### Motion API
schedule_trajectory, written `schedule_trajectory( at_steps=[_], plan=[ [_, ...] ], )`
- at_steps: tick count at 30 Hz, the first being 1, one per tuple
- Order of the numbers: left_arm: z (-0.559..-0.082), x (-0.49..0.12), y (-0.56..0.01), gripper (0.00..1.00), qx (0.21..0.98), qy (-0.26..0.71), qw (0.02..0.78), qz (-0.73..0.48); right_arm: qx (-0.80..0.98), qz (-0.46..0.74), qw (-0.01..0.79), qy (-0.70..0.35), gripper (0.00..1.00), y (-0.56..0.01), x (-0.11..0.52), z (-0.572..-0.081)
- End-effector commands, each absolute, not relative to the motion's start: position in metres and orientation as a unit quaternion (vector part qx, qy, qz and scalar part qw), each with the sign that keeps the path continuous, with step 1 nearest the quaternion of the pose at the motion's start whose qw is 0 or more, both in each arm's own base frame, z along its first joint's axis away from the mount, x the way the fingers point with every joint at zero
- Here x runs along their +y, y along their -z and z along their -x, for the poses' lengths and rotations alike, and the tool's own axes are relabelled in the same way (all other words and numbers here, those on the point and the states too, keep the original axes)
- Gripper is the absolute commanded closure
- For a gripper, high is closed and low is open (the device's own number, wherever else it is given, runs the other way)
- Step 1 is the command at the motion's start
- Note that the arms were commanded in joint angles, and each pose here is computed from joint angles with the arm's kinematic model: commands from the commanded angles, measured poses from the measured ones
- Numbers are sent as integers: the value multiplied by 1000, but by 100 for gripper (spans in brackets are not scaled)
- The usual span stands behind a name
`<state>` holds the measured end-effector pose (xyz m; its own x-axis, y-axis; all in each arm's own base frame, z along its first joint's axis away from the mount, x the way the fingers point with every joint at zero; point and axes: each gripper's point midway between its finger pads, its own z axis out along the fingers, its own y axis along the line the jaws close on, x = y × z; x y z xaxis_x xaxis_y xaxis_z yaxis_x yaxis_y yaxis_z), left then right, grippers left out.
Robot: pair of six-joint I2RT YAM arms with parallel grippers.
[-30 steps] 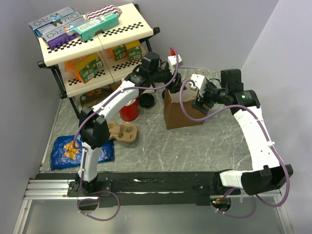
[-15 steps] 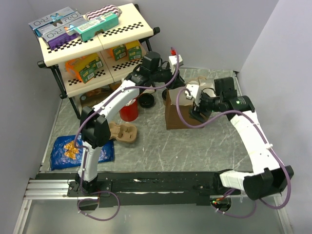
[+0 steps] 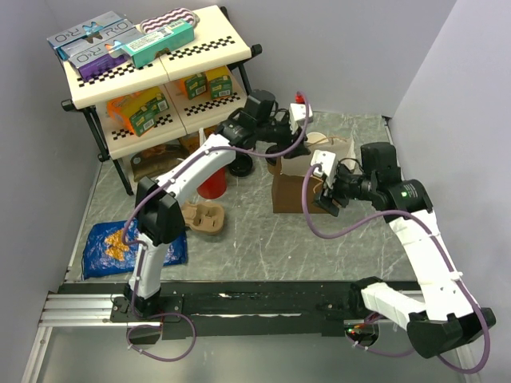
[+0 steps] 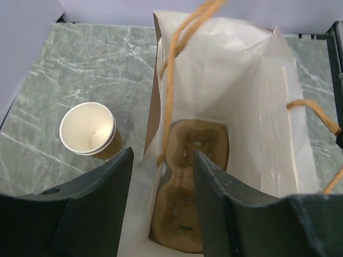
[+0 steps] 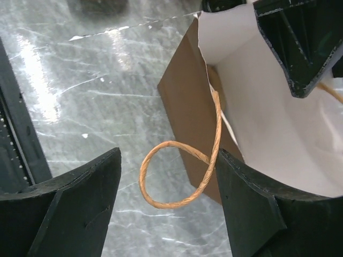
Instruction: Pack the takeout coffee
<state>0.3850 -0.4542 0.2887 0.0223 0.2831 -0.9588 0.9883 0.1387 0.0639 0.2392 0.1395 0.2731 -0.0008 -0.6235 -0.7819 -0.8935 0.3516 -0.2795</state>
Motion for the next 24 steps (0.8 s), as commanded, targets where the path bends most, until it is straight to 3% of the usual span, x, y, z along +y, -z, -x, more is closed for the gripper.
schedule_trajectory(
  at_steps=[1,6,12,13,15,20,24],
  plan=[
    [-377,-455,-295,48,571,346,482,-568,697,538,443,-171,23,-268,142,-229],
    [-375,-460,-293,59,572,337,476,-578,696,534,446,-176,23,-268,143,-224],
    [-373,-463,-289,82,564,302,486,-595,696,531,448,-182,23,-271,143,-219],
    [-368,-465,-288,91,563,297,482,-602,694,529,453,-181,23,-276,144,-219],
    [-366,-464,-288,99,555,282,485,-614,693,522,462,-184,21,-286,145,-218],
    [-363,-448,-310,99,537,240,510,-627,661,498,530,-185,4,-349,149,-212],
    [-356,-430,-320,99,511,205,532,-643,639,469,576,-197,0,-394,150,-197]
  ],
)
